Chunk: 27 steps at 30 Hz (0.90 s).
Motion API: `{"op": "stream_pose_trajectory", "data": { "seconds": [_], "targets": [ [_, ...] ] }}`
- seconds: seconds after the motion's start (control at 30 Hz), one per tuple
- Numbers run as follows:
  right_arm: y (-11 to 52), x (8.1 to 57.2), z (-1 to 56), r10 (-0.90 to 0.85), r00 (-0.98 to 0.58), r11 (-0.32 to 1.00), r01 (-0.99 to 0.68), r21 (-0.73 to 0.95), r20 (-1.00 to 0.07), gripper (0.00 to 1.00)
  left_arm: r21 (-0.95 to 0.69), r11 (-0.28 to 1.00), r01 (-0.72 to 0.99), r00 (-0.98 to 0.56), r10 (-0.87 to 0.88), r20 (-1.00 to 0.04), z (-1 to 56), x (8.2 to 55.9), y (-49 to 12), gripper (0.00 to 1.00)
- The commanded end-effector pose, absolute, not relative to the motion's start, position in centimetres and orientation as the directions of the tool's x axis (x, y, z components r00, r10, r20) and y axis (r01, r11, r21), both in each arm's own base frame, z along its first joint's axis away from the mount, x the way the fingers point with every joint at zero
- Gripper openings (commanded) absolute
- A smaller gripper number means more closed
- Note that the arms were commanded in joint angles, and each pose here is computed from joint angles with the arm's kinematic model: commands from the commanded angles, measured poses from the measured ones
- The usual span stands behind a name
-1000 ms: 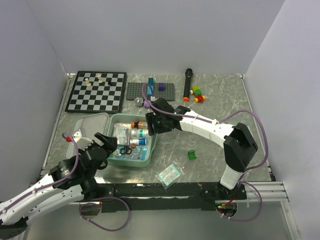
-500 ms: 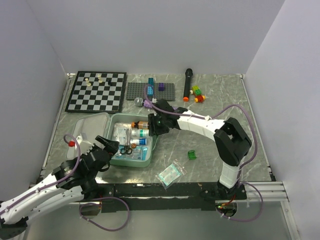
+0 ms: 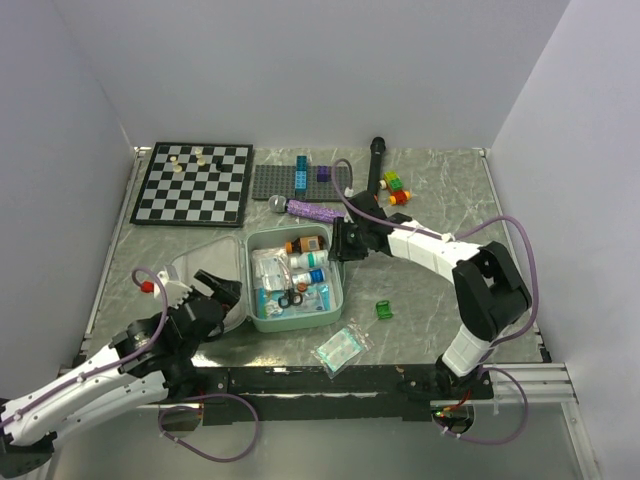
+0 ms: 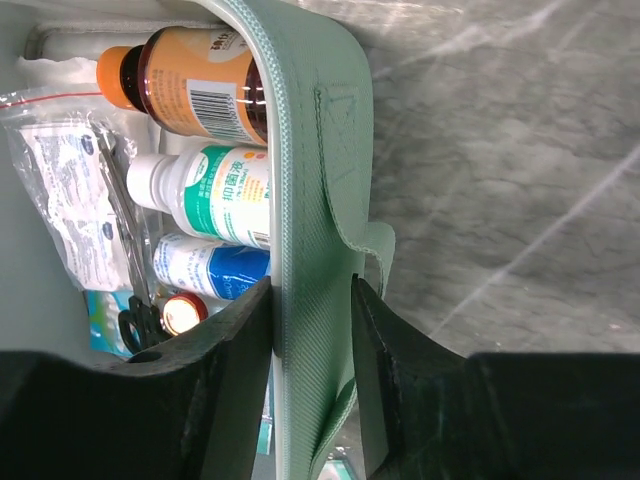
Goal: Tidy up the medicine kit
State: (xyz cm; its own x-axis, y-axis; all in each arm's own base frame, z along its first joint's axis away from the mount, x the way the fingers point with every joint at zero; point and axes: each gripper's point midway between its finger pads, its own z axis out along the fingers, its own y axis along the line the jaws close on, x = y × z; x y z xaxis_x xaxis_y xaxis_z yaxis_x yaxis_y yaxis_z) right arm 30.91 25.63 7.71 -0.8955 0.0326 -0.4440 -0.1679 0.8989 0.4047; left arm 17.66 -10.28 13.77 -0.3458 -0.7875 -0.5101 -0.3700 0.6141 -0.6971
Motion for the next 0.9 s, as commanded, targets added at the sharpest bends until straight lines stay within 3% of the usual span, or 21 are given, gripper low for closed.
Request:
{"op": "stream_pose_trajectory", "data": {
  "seconds": [0.0, 0.3, 0.43, 0.7, 0.87],
  "targets": [
    [23.9, 30.3, 7.7, 0.037, -0.896, 0.910, -0.153, 0.385, -0.443, 0.46, -0.760, 0.557, -0.335, -0.393, -0.816, -0.425, 13.7, 17.6, -12.5, 0.96],
    [24.1, 30.4, 8.0, 0.027, -0.896, 0.904, -0.167, 0.393, -0.442, 0.51, -0.702, 0.705, -0.100, -0.655, -0.578, -0.487, 16.0, 15.7, -17.7, 0.96],
    [24.4, 30.3, 8.1, 0.040, -0.897, 0.895, -0.164, 0.415, -0.440, 0.51, -0.650, 0.754, -0.091, -0.781, -0.459, -0.423, 14.2, 13.4, -19.0, 0.96],
    [24.8, 29.9, 7.8, 0.045, -0.904, 0.883, -0.163, 0.440, -0.426, 0.52, -0.784, 0.609, -0.121, -0.840, -0.484, -0.246, 13.8, 9.7, -19.0, 0.96],
    [24.7, 29.9, 7.2, 0.050, -0.906, 0.885, -0.155, 0.439, -0.421, 0.51, -0.849, 0.521, -0.085, -0.791, -0.554, -0.261, 16.4, 9.5, -16.9, 0.96]
  ]
}}
